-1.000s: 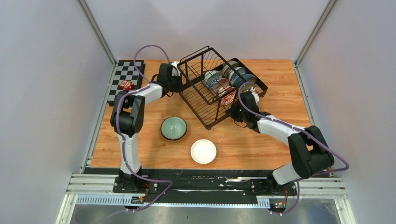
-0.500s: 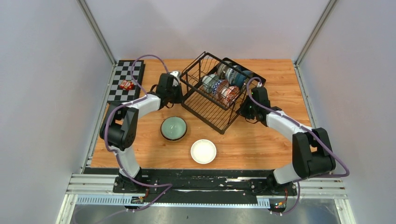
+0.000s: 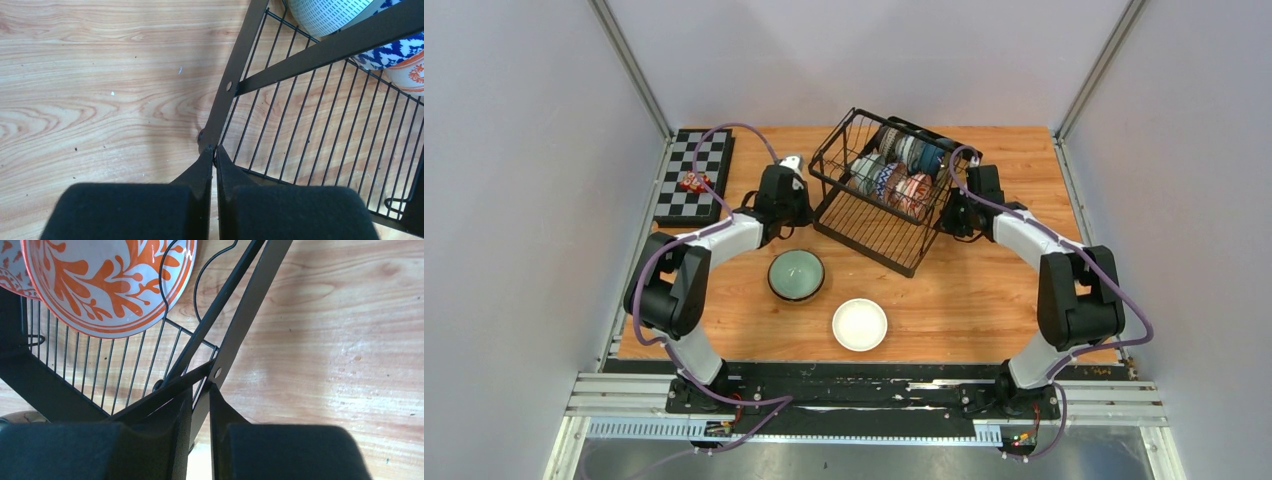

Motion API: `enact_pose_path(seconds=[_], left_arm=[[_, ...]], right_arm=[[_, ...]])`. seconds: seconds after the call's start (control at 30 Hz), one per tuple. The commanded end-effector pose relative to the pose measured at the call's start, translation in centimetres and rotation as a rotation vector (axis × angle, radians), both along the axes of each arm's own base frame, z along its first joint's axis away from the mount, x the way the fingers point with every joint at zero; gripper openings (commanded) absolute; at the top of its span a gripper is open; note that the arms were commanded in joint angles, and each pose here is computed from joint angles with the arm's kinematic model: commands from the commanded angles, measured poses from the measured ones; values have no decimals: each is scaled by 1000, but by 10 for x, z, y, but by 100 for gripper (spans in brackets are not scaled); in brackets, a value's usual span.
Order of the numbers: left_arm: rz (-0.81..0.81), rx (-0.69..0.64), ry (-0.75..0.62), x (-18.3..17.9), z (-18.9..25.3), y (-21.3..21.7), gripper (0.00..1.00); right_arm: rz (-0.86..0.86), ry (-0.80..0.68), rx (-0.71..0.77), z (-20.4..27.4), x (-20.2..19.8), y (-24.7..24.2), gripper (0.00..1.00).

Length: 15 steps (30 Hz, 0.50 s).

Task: Load the bowls into the dish rack
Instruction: Adjust the dish rack at the center of the board.

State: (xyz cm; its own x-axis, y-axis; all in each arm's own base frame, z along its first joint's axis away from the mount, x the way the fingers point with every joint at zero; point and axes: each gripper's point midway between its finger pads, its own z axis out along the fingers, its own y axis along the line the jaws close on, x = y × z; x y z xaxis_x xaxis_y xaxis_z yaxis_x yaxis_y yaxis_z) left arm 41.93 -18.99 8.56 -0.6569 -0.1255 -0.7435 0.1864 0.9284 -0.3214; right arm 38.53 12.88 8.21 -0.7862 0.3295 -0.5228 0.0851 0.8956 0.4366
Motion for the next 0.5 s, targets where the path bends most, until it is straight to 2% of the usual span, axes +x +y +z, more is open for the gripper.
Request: enact_pose_path(seconds=[0.0, 0.1, 0.3, 0.47], left_arm=[[-89, -19, 32, -20, 6, -26, 0], [-77, 11, 28, -14, 11, -23, 5], [-61, 46, 0, 1, 24, -21, 30], [-60, 77, -11, 10, 21, -20, 38]], right_arm=[[119, -66, -18, 0, 13, 12, 3], [125, -58, -28, -5, 9, 11, 3], [143, -41, -14, -14, 2, 13, 3], [149, -50, -8, -12, 1, 14, 3]])
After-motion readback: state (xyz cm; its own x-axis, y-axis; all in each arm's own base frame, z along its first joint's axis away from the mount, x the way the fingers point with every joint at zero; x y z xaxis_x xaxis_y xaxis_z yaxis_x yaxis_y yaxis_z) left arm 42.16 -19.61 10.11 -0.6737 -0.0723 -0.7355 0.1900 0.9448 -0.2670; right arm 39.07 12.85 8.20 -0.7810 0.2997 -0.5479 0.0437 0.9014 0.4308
